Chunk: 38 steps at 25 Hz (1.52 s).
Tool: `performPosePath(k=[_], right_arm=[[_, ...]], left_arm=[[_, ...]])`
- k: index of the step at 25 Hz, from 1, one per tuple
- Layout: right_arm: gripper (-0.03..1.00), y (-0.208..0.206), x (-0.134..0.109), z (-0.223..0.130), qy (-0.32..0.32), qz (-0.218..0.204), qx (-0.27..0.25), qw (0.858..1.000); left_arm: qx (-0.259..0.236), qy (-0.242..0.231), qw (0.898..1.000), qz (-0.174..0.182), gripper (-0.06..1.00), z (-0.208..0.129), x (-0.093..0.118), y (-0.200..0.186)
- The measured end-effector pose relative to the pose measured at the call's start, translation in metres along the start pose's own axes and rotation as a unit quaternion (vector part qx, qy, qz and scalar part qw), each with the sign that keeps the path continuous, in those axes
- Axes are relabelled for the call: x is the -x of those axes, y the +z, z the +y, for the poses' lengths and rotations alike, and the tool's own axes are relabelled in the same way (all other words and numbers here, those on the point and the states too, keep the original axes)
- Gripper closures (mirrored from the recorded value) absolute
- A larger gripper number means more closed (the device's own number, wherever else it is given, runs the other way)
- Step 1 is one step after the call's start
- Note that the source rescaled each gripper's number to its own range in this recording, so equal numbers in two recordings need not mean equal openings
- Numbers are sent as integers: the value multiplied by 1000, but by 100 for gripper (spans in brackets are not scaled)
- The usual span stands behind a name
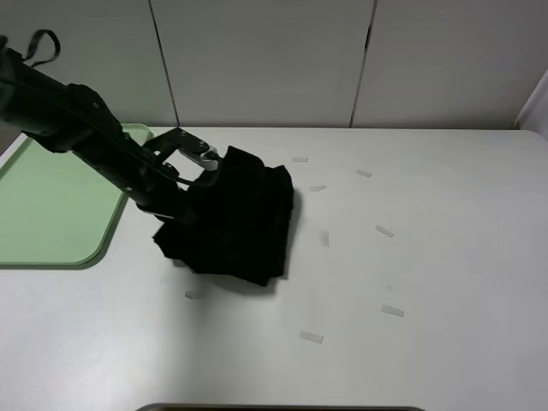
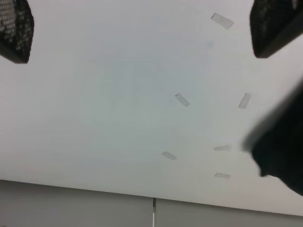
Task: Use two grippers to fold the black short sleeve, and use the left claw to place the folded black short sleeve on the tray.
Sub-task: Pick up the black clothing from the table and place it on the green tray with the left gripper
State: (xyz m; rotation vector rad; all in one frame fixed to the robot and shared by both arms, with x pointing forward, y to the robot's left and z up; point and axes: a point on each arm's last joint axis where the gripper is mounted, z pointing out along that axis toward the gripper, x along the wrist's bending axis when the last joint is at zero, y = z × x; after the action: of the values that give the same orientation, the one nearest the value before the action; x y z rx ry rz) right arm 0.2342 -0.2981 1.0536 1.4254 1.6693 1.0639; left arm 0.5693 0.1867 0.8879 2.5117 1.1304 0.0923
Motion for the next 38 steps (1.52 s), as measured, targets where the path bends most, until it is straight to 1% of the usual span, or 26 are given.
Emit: performPosePath(k=[3,6,8,10,15,18,22,25,33,38], right_arm=[[-3,0,0,0,0,0,0,1000],[-3,0,0,0,0,0,0,1000],[-3,0,0,0,0,0,0,1000],[-3,0,0,0,0,0,0,1000],[-3,0,0,0,0,0,0,1000],[-3,0,0,0,0,0,0,1000],[-3,0,0,0,0,0,0,1000],[-3,0,0,0,0,0,0,1000],[-3,0,0,0,0,0,0,1000],[-3,0,0,0,0,0,0,1000]], left_arm=[[-16,-6,998,68,82,-12,-32,-17],[-25,-19,990,135,82,-24,-62,-33],[-28,-36,985,167,82,-32,-78,-40],[-32,-52,980,189,82,-40,-90,-45],[-42,-86,969,229,82,-58,-115,-57],[-49,-109,962,246,82,-72,-129,-64],[-62,-139,954,259,82,-93,-146,-74],[-66,-153,949,266,82,-103,-154,-79],[-65,-165,946,271,82,-109,-159,-82],[-64,-185,941,275,82,-117,-163,-85]])
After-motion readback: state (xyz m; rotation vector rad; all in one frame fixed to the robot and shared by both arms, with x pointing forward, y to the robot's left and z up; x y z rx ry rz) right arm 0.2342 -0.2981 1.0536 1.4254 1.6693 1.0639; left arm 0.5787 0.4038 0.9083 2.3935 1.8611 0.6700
